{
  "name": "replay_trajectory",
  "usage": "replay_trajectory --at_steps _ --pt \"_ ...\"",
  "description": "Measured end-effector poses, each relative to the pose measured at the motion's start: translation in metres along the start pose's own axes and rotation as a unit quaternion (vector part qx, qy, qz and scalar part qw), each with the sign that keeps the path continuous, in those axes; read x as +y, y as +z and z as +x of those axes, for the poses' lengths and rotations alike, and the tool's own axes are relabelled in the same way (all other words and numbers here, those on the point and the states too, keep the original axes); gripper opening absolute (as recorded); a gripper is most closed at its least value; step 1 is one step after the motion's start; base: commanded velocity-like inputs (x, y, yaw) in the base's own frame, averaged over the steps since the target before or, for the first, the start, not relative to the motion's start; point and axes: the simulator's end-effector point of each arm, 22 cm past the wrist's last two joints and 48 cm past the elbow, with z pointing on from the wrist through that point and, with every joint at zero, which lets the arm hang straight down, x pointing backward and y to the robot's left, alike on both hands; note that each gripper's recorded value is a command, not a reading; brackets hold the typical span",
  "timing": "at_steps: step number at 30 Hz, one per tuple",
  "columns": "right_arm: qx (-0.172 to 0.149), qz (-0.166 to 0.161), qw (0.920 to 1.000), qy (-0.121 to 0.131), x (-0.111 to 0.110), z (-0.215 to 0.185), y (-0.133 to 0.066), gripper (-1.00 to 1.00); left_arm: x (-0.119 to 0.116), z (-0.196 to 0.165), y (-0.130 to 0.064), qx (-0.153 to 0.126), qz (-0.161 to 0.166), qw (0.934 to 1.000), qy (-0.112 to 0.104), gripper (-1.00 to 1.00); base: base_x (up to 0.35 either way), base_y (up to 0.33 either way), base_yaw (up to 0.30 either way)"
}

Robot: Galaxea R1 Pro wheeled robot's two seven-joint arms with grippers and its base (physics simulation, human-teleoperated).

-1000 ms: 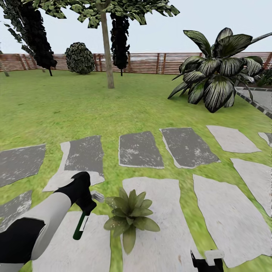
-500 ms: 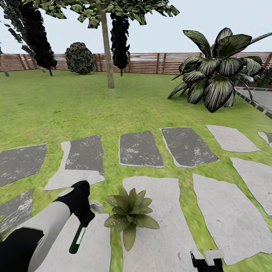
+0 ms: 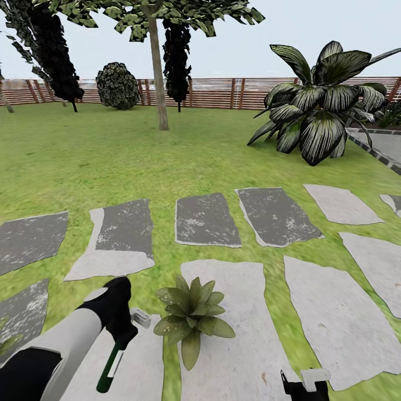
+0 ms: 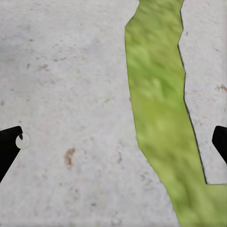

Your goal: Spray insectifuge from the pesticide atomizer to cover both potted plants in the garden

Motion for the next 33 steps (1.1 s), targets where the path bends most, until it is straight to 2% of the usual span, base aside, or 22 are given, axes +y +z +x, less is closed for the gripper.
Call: replay_trajectory --at_steps 3,5,16,33 --pt "0.0 0.0 1.0 0.0 0.0 0.0 0.0 1.0 -0.007 0.009 0.013 0.01 0.007 0.9999 0.001 -1.0 0.0 0.0 0.0" --pt "0.0 0.0 1.0 0.0 0.0 0.0 0.0 1.0 -0.006 0.011 0.015 0.013 0.005 0.9999 0.001 -1.0 0.0 0.0 0.0" --pt "0.0 0.0 1.0 0.0 0.0 0.0 0.0 1.0 0.02 0.024 0.011 0.013 -0.011 0.9997 -0.016 -1.0 0.0 0.0 0.0" --pt "0.0 0.0 1.0 0.0 0.0 0.0 0.0 1.0 0.021 0.025 0.013 0.015 -0.016 0.9996 -0.017 -1.0 0.0 0.0 0.0"
